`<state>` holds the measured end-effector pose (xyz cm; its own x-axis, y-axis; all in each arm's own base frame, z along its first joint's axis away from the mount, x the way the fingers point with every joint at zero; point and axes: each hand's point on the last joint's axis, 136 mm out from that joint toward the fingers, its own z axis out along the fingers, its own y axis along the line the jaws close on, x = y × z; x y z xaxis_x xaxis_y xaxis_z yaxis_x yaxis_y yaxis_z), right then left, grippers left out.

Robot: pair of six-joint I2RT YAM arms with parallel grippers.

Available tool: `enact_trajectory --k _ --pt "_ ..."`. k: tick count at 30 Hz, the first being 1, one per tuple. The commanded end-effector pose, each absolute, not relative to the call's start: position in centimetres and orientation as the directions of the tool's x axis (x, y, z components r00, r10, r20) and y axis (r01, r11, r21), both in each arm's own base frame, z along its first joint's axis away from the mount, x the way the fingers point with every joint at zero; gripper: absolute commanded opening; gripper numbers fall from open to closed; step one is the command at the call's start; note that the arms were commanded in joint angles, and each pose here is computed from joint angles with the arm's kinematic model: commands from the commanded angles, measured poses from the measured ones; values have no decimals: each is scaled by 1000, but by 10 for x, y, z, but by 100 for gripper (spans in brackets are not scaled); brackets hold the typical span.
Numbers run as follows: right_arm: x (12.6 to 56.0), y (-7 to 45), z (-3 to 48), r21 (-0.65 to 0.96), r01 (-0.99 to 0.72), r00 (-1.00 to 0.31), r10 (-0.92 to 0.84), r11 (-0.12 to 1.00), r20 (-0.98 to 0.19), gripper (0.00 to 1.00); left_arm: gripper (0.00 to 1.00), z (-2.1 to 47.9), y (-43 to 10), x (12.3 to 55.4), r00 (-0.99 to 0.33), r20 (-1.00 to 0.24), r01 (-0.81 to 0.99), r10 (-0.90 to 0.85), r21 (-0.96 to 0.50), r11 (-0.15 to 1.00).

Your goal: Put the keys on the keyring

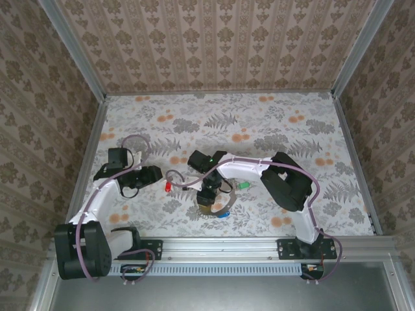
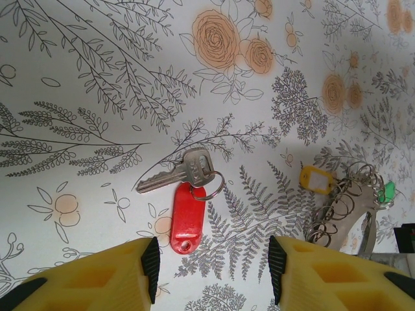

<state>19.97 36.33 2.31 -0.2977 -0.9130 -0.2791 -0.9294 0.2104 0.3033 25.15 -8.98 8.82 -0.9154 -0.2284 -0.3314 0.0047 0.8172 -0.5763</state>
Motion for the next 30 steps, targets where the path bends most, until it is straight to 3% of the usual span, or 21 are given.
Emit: enact_trajectory --k 1,4,10,20,25,30 --pt "205 366 26 261 -931 -325 -904 254 -278 4 50 86 -90 251 -916 -320 -9 -240 -581 814" --pt "209 365 31 228 -937 -327 -891 264 -315 0 50 86 -90 250 -916 -322 -9 -240 -582 813" --pt "204 364 49 151 -978 -200 -864 146 -463 0 50 92 -99 252 -913 -337 34 -229 -623 781" --pt "190 352 55 14 -999 22 -771 -40 -636 0 55 144 -168 223 -763 -644 532 61 -571 625" --pt "194 365 54 78 -997 -27 -775 -29 -632 25 54 128 -141 235 -813 -581 376 -33 -567 733" --pt "204 369 44 159 -987 -103 -824 16 -557 29 54 109 -107 248 -856 -463 125 -231 -618 776"
